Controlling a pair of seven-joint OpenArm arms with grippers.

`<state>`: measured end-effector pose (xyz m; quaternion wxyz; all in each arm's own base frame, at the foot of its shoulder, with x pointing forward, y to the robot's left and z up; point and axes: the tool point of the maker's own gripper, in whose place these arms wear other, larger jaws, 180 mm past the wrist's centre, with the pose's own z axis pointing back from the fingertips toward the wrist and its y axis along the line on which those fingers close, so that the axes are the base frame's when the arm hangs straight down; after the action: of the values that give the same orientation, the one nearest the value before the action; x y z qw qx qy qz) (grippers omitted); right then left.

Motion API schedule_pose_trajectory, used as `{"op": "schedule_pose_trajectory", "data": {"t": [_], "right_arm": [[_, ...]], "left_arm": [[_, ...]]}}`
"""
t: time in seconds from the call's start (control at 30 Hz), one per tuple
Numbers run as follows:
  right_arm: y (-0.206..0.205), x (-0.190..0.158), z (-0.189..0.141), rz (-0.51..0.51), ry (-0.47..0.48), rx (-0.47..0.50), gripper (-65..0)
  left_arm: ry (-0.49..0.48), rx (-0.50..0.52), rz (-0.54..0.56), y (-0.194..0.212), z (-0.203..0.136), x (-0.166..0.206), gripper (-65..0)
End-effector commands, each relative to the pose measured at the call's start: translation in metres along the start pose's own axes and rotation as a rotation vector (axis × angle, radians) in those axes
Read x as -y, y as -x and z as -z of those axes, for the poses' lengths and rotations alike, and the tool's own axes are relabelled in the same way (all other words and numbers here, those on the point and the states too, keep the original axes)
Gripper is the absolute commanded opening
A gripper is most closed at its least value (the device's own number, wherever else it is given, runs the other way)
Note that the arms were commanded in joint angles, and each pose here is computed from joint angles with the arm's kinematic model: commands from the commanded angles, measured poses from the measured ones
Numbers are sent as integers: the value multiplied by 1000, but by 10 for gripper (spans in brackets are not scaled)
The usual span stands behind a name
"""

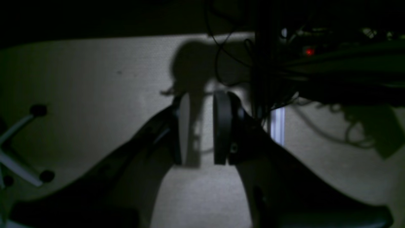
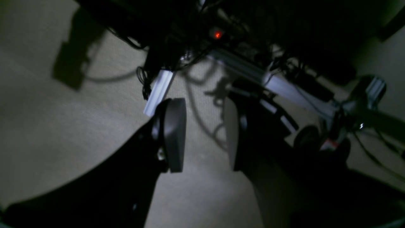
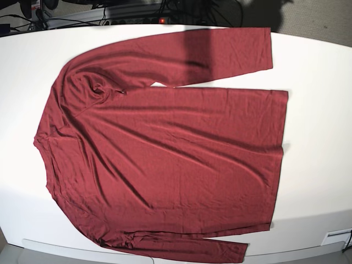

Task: Fold the T-shirt properly
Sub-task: 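Lower the right gripper onto the shirt near the collar and grasp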

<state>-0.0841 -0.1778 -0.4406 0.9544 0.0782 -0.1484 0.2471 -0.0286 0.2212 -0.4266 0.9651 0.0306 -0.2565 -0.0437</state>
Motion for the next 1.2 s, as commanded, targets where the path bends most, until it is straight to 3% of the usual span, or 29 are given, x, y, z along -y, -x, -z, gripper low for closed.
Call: {"op": "schedule_pose_trajectory", "data": {"t": [0.0, 0.33, 0.47, 0.67, 0.97, 1.17], "right_arm": [[-8, -2, -6, -28, -4, 26, -434], [-94, 17, -27, -154, 39, 238, -434], [-134, 33, -36, -212, 112, 343, -434], [-192, 59, -46, -222, 227, 507, -434], [-215, 70, -49, -211, 278, 574, -434], [-241, 81, -54, -195, 395, 659, -434]], "left_arm": [[-4, 42, 12, -13, -9, -3, -513], [49, 234, 58, -106, -40, 21, -513], [59, 314, 69, -135, -49, 27, -513], [59, 405, 78, -164, -52, 29, -513], [52, 462, 78, -181, -49, 28, -512], [33, 543, 63, -208, -43, 25, -512]]}}
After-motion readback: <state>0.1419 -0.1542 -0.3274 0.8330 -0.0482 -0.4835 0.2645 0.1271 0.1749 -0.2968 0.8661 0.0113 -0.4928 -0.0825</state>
